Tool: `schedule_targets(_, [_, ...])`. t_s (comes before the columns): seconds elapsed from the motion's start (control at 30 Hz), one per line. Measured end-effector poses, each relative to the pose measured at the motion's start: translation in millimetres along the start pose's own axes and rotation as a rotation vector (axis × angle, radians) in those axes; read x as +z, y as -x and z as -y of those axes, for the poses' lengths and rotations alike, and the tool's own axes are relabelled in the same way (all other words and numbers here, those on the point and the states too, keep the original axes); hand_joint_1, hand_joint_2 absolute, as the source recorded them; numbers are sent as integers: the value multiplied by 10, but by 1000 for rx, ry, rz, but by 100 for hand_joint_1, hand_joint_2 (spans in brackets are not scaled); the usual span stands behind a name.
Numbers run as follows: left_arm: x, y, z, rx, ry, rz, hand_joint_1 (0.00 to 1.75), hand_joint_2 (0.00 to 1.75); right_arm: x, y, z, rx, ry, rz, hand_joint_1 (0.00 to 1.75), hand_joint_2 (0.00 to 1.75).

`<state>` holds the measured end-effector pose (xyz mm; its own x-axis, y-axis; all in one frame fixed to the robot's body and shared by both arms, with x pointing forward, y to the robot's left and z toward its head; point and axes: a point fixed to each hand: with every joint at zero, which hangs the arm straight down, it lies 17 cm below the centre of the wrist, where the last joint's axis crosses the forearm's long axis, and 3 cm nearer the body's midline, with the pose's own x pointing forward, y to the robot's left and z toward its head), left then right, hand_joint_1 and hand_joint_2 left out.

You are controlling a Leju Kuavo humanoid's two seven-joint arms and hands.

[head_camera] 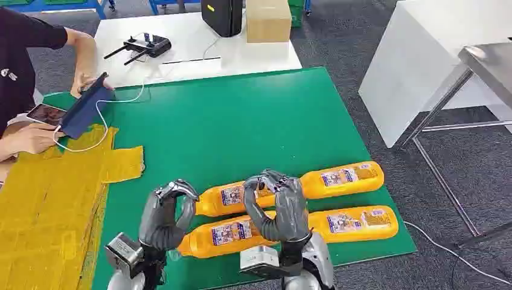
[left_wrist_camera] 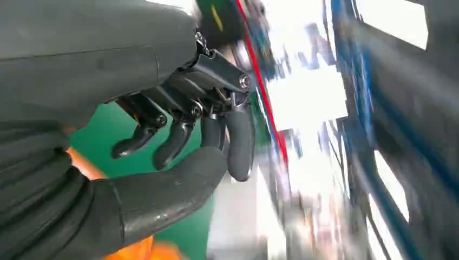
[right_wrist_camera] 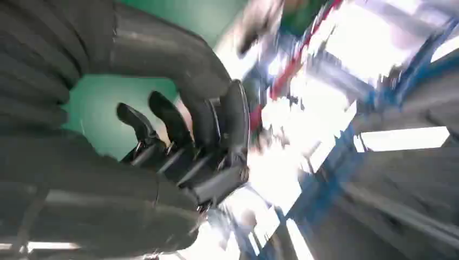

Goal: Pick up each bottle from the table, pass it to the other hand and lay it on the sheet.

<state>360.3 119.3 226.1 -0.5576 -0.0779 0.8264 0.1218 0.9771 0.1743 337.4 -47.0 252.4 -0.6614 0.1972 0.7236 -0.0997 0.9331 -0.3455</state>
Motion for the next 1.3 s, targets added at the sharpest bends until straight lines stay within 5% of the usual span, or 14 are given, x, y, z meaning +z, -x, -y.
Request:
schedule_targets(0.07, [109, 97, -377, -1, -173, -25, 175, 175, 262, 190, 105, -305, 37, -90, 175, 175])
schedule_targets(0.17, [285, 217, -518, 17, -192, -59, 175, 175, 534, 548, 545, -598, 247, -209, 175, 175])
schedule_targets(0.5, [333, 264, -548, 15, -173, -74, 175, 175, 658, 642, 563, -489, 205, -237, 175, 175])
schedule_targets(0.53, [334, 265, -554, 16, -174, -74, 33, 175, 663, 646, 565, -487, 205, -238, 175, 175])
schedule_targets(0.57, [336, 272, -559, 15, -173, -77, 0, 175, 666, 652, 572, -485, 206, -240, 61, 175])
schedule_targets(0.6, [338, 284, -565, 13, -172, -84, 0, 175, 669, 662, 583, -481, 209, -243, 0, 175])
schedule_targets(1.3, [347, 388, -613, 10, -168, -136, 0, 175, 674, 737, 689, -341, 190, -271, 0, 175])
